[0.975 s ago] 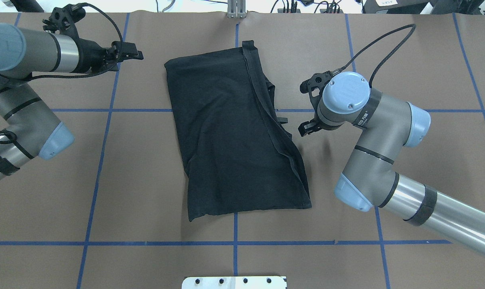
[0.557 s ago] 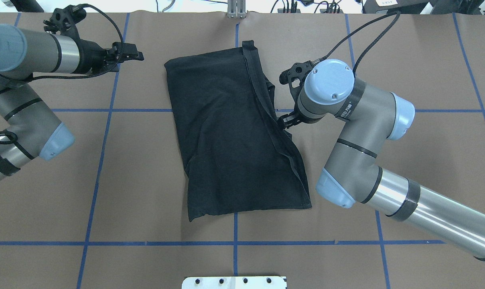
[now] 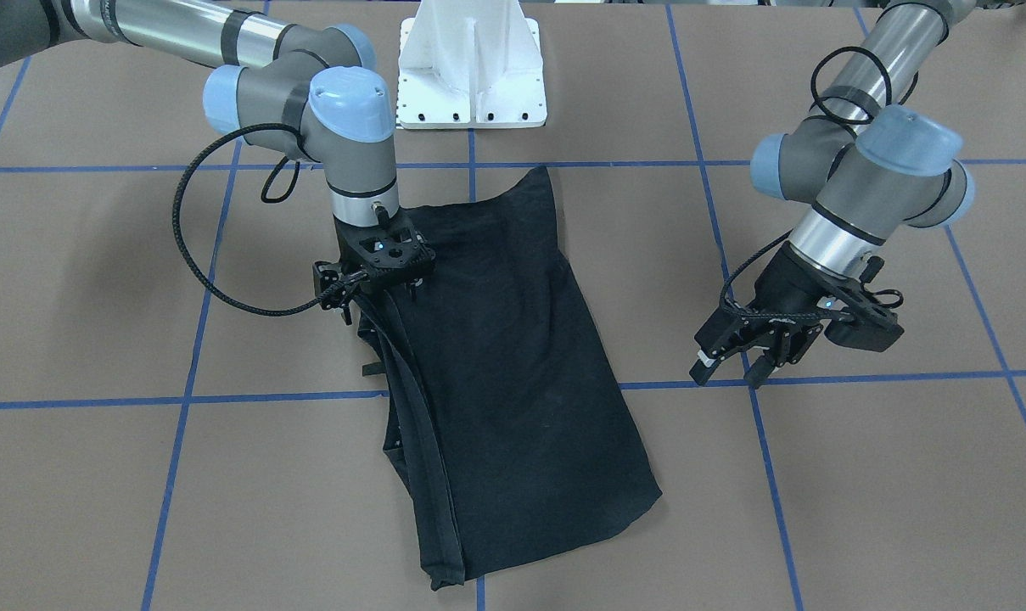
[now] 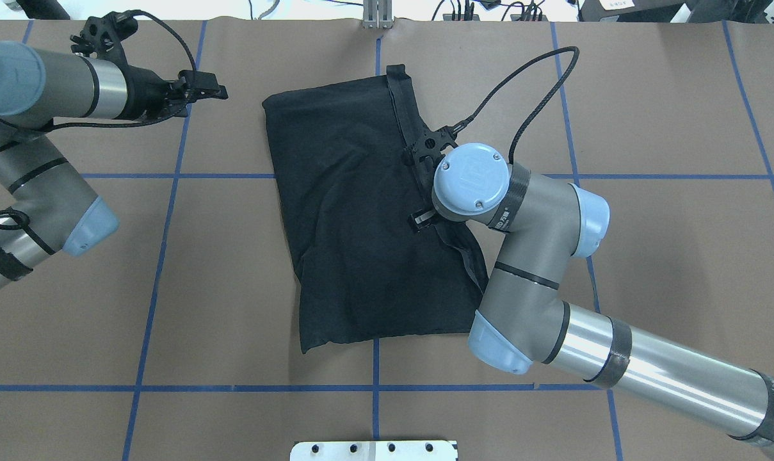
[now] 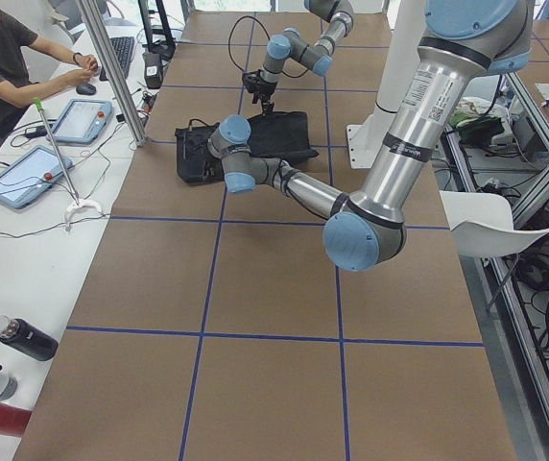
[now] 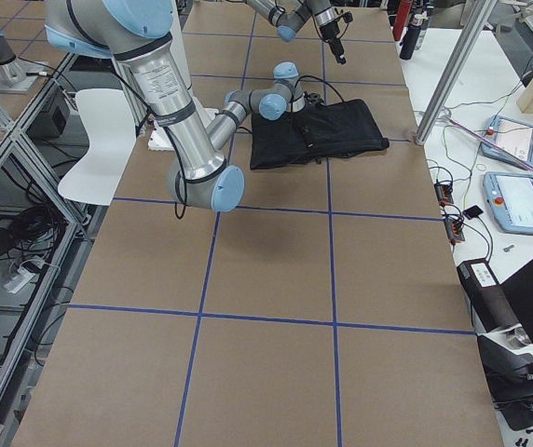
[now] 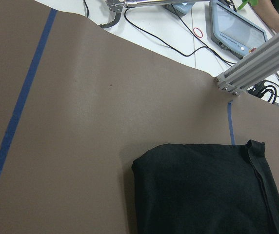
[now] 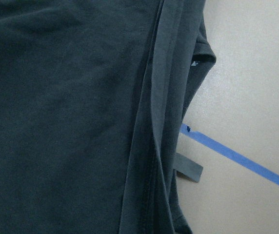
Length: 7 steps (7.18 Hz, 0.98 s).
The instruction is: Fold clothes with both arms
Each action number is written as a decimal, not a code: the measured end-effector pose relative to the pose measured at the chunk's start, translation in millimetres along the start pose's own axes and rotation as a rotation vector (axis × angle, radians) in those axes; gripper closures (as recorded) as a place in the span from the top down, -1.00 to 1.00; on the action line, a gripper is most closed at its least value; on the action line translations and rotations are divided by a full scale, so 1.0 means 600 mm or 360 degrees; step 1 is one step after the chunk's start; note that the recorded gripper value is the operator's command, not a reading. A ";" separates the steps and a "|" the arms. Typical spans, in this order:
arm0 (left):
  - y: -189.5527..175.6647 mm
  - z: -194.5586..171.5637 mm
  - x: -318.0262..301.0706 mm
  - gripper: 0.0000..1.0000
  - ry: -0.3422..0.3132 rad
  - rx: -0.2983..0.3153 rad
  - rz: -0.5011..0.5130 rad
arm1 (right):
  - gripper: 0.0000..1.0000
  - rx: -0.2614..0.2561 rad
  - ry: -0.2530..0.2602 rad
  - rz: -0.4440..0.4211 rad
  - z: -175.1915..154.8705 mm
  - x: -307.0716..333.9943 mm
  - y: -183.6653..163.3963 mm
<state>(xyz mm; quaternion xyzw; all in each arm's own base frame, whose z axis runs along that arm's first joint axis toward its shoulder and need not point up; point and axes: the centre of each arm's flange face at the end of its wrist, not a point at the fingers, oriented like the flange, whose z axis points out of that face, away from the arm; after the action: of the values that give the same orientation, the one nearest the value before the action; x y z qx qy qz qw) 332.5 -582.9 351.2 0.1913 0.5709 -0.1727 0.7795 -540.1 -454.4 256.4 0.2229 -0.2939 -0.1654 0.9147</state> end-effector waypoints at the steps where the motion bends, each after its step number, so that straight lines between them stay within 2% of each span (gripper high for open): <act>1: 0.000 0.001 -0.001 1.00 -0.0002 0.0000 0.0003 | 0.99 -0.0011 0.0016 -0.0015 0.012 -0.008 0.008; 7: 0.000 0.001 -0.002 1.00 -0.0003 -0.0001 0.0005 | 0.98 -0.0081 0.0075 -0.0029 0.058 0.002 0.028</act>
<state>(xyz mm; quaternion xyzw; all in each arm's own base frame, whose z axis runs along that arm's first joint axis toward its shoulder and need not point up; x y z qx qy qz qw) 332.8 -583.3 352.7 0.1918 0.5699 -0.1716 0.7803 -557.9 -451.4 290.8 0.2061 -0.2659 -0.1759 0.9252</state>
